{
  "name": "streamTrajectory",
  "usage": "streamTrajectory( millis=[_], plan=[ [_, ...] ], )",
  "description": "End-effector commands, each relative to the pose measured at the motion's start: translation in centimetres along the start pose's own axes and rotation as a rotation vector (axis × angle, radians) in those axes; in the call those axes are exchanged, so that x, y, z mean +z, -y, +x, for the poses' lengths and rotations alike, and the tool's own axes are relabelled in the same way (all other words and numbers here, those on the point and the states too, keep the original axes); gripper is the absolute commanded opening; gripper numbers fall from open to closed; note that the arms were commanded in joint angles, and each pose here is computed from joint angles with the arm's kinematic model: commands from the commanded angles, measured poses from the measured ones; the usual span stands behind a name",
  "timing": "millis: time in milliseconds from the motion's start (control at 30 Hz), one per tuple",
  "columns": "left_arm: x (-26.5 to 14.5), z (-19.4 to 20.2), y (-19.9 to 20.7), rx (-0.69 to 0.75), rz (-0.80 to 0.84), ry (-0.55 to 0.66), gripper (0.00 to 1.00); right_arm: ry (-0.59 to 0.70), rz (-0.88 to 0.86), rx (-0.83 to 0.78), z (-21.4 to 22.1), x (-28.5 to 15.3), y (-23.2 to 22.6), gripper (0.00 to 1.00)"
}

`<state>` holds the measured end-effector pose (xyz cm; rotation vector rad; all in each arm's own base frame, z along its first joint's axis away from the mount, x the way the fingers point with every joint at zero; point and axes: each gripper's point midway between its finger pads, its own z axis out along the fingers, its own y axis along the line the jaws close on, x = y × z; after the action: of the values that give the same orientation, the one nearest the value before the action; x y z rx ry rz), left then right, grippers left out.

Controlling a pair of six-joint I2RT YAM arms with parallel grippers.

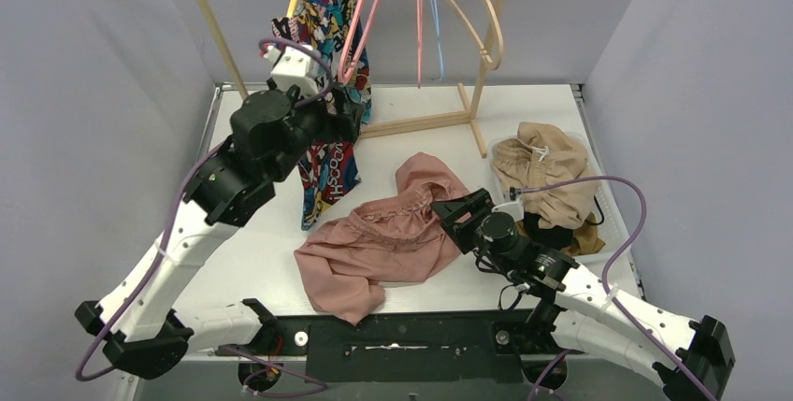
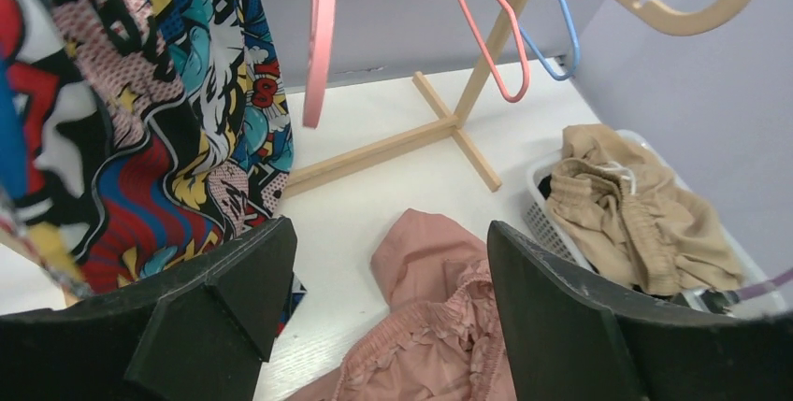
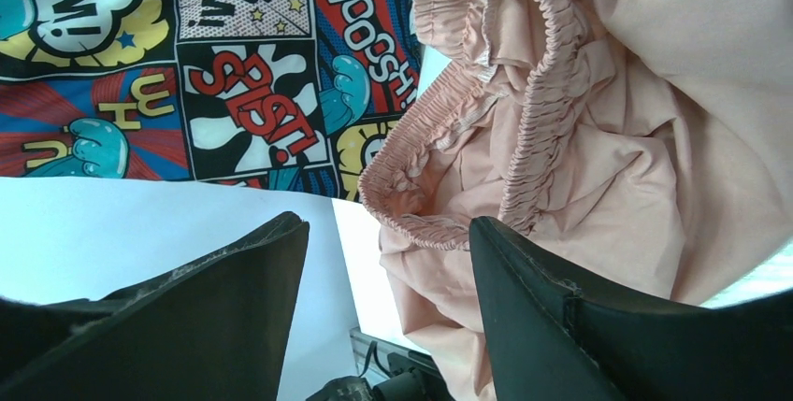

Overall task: Remove the shorts from the hanger
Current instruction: Place the hanger on the clothes rod, then pick up the shorts at the center of the board.

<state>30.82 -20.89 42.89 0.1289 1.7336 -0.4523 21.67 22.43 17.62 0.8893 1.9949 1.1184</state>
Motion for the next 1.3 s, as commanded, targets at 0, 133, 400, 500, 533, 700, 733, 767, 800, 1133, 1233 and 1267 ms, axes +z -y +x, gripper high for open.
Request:
streamTrajectory(
  millis=[0,133,400,500,533,700,733,767,800,1133,1233,1267],
  plan=[
    [-3.2,-3.0,0.6,-0.075,0.092,0.141,0.76,0.056,-0.013,-0.010,-1.2,0.0,-0.9,0.65],
    [-5.1,-1.9,-0.5,-0.089,0.094,0.161,0.77,0.083,-0.010,-0.024,-1.7,0.1,-1.3,0.65],
    [-8.1,1.9,-2.4,-0.118,0.103,0.158,0.78,0.102,0.011,-0.038,-1.9,0.7,-1.5,0.65],
    [-8.7,4.2,-2.8,-0.134,0.115,0.127,0.78,0.100,0.017,-0.042,-1.8,1.0,-1.4,0.65],
    [-8.8,5.1,-2.9,-0.141,0.121,0.116,0.78,0.100,0.019,-0.045,-1.8,1.1,-1.5,0.65],
    [-9.3,8.6,-3.6,-0.154,0.130,0.077,0.78,0.122,0.034,-0.082,-2.2,1.3,-1.7,0.66],
    [-9.3,9.2,-3.9,-0.153,0.124,0.071,0.78,0.127,0.046,-0.088,-2.2,1.3,-1.4,0.66],
    [-9.4,9.6,-4.1,-0.155,0.120,0.071,0.78,0.136,0.060,-0.091,-2.4,1.3,-1.2,0.66],
    [-9.4,10.1,-4.3,-0.157,0.119,0.070,0.78,0.147,0.073,-0.098,-2.7,1.3,-1.0,0.66],
    [-8.7,16.2,-5.2,-0.121,0.125,-0.007,0.78,0.277,0.150,-0.164,-5.2,0.9,0.2,0.66],
    [-8.8,17.6,-6.0,-0.098,0.107,-0.019,0.78,0.245,0.137,-0.281,-4.4,1.7,-2.7,0.66],
    [-8.9,17.8,-6.4,-0.091,0.095,-0.007,0.78,0.238,0.143,-0.330,-3.9,2.2,-3.6,0.66]
  ],
)
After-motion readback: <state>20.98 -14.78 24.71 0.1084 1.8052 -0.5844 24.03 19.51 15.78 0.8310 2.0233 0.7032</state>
